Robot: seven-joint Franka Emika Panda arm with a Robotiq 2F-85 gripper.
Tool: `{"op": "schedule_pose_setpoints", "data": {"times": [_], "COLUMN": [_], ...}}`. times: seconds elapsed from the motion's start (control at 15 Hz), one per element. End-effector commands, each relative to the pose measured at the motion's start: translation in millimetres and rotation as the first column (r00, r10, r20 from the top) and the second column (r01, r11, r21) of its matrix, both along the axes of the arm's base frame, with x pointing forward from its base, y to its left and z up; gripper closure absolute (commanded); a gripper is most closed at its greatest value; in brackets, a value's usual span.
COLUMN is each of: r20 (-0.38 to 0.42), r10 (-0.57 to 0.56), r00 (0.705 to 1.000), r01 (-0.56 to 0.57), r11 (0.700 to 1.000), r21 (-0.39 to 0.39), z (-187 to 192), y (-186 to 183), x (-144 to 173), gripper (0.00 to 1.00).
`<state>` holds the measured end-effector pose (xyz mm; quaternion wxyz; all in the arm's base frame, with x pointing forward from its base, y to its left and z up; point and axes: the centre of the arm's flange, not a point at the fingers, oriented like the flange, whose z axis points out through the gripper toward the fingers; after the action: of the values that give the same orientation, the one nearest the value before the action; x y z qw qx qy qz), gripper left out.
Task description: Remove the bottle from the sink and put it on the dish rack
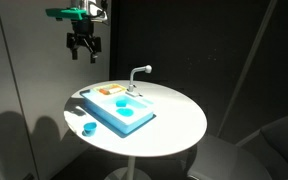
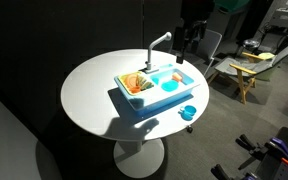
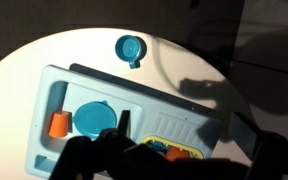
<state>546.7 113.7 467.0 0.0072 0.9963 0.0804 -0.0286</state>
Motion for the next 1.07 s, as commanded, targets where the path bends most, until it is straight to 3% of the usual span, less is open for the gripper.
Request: {"op": "schedule_pose_setpoints", "data": {"times": [0.0,1.0], "r20": [-0.010,0.019], "r10": [-0.047,-0.123], "r00": [0.999,0.992], "r01": [0.047,0.122], "r11": [0.999,0.992], "r21": [0.001,0.036], "z": [7,28], "y": [-12,-57], "x": [-34,-104], "gripper": [0.00,0.00]}}
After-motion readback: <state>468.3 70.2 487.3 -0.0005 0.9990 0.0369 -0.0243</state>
